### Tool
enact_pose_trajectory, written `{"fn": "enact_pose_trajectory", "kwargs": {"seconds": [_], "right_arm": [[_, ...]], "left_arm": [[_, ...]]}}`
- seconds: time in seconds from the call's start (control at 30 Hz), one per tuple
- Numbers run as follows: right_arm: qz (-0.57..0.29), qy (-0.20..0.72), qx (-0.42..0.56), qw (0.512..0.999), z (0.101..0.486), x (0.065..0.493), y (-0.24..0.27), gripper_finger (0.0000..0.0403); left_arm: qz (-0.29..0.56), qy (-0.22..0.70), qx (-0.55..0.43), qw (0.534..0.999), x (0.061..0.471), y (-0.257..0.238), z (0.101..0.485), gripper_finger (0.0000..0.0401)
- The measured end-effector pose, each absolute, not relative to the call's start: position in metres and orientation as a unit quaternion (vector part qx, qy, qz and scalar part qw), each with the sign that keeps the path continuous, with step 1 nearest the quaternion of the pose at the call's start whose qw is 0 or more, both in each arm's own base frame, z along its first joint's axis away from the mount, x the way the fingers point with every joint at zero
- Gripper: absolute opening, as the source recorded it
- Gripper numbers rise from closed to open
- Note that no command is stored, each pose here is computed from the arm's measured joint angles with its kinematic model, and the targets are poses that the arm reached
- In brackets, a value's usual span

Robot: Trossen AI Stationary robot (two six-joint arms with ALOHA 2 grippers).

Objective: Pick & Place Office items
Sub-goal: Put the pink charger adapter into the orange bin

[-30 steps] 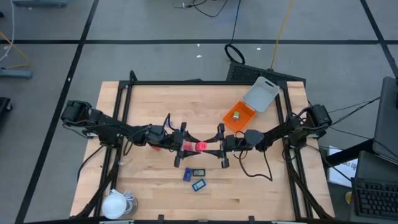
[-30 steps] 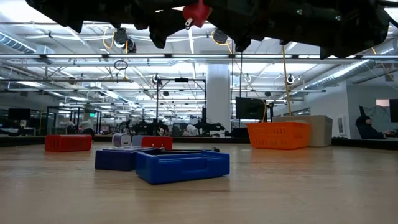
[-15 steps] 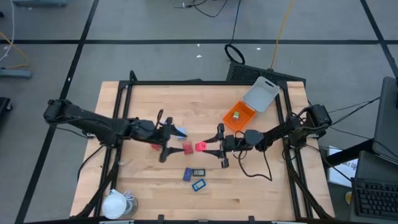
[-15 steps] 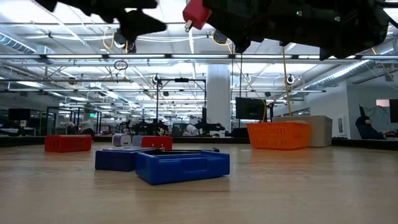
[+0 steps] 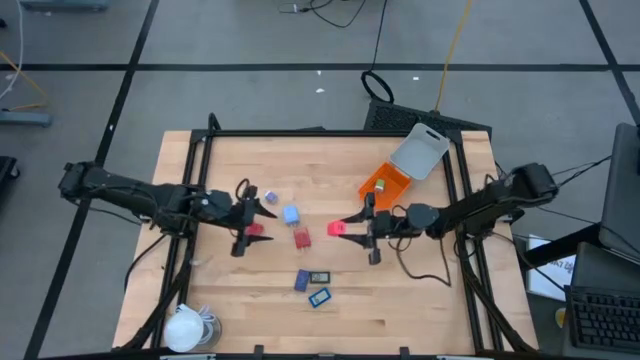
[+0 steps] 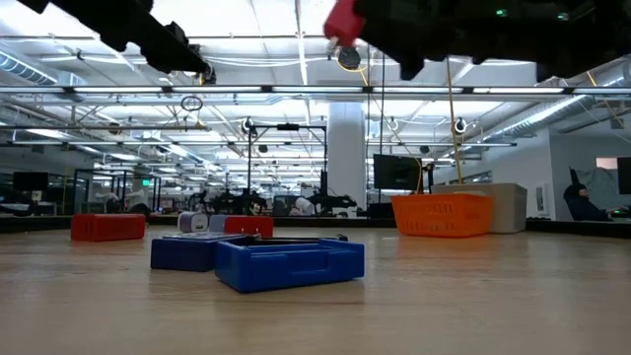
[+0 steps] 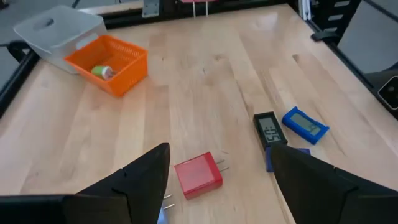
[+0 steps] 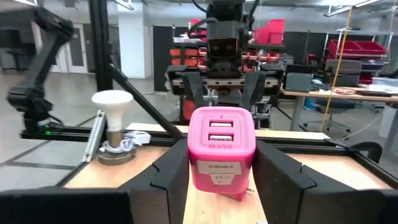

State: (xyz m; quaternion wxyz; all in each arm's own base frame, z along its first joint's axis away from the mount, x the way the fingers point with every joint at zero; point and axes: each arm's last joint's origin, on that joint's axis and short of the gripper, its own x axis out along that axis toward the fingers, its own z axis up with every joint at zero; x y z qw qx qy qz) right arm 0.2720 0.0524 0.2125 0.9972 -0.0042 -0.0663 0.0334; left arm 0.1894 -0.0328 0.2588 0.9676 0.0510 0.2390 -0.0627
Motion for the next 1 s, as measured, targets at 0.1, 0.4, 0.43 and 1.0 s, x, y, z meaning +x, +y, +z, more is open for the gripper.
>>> {"fn": "enact_pose_trajectory", "kwargs": {"seconds": [0.1, 0.4, 0.43, 1.0], "right_arm": [[0.028, -0.071, 0.003, 0.997, 0.212, 0.255, 0.049, 0.014], [0.009, -0.083, 0.008, 0.996, 0.205, 0.208, 0.038, 0.0141], [0.008, -0.085, 0.01, 0.996, 0.203, 0.204, 0.037, 0.014], [-0.026, -0.093, 0.013, 0.995, 0.194, 0.177, 0.029, 0.0143]], "left_arm": [[-0.064, 0.221, 0.056, 0.972, 0.179, -0.031, 0.26, 0.0286], [-0.044, 0.148, 0.064, 0.986, 0.146, -0.022, 0.233, 0.0285], [-0.035, 0.15, 0.06, 0.986, 0.142, -0.021, 0.227, 0.0283], [-0.016, 0.045, 0.032, 0.998, 0.094, -0.009, 0.204, 0.0294]]}}
